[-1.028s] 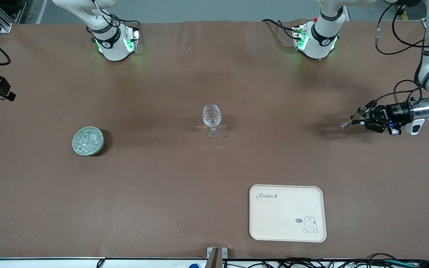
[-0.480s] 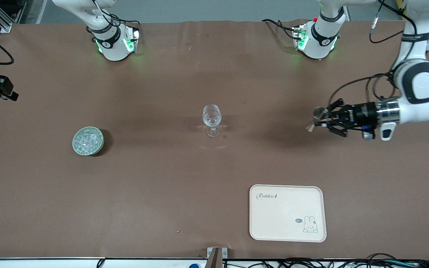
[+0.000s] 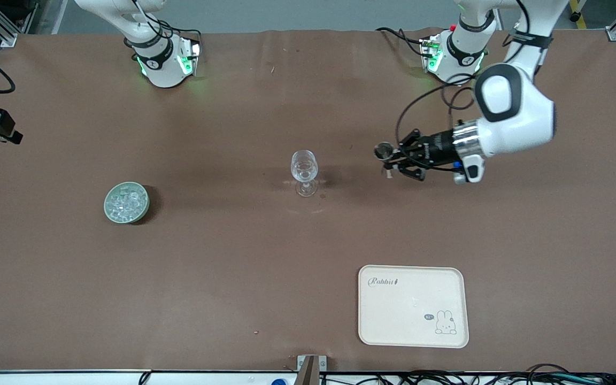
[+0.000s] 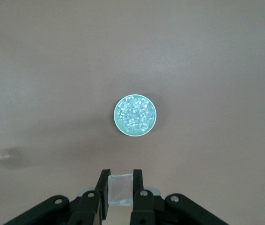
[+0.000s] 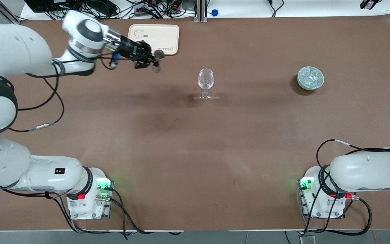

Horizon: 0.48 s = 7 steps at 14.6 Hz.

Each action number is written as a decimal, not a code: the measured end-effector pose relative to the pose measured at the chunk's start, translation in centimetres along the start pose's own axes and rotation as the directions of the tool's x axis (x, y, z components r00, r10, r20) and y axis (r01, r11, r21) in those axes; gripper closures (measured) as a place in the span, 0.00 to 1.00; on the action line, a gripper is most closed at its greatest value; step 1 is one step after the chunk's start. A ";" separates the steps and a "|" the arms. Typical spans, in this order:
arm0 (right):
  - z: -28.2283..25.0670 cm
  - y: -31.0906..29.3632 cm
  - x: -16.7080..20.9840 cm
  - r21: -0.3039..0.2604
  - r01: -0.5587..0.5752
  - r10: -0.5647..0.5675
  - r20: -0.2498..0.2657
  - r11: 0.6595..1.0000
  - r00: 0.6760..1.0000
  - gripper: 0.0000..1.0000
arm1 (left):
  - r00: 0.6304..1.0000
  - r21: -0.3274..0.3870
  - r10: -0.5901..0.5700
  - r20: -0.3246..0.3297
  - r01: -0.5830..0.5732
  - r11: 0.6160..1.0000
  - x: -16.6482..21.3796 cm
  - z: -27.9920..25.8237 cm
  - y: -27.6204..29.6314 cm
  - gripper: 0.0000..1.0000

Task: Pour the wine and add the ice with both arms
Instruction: 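Carry the metal jigger with the left gripper over the wine glass, then tilt the jigger with the left gripper to pour into the glass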

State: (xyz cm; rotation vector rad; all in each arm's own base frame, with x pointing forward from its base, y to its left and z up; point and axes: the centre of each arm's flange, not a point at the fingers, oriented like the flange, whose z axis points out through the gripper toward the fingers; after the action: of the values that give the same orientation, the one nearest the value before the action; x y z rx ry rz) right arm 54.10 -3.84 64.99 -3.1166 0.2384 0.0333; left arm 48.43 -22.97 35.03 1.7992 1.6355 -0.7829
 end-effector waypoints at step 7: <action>0.0 -0.4 0.0 0.000 0.008 -0.008 -0.001 1.000 1.000 0.77 | 0.996 -0.084 -0.029 -0.080 0.022 0.996 -6.0 8.6 -3.1 0.80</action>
State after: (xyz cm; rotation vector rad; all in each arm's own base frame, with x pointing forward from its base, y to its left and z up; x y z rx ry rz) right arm 54.13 -3.49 65.04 -3.1174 0.2262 0.0315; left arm 44.52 -33.16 33.76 1.7760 1.7205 -0.6509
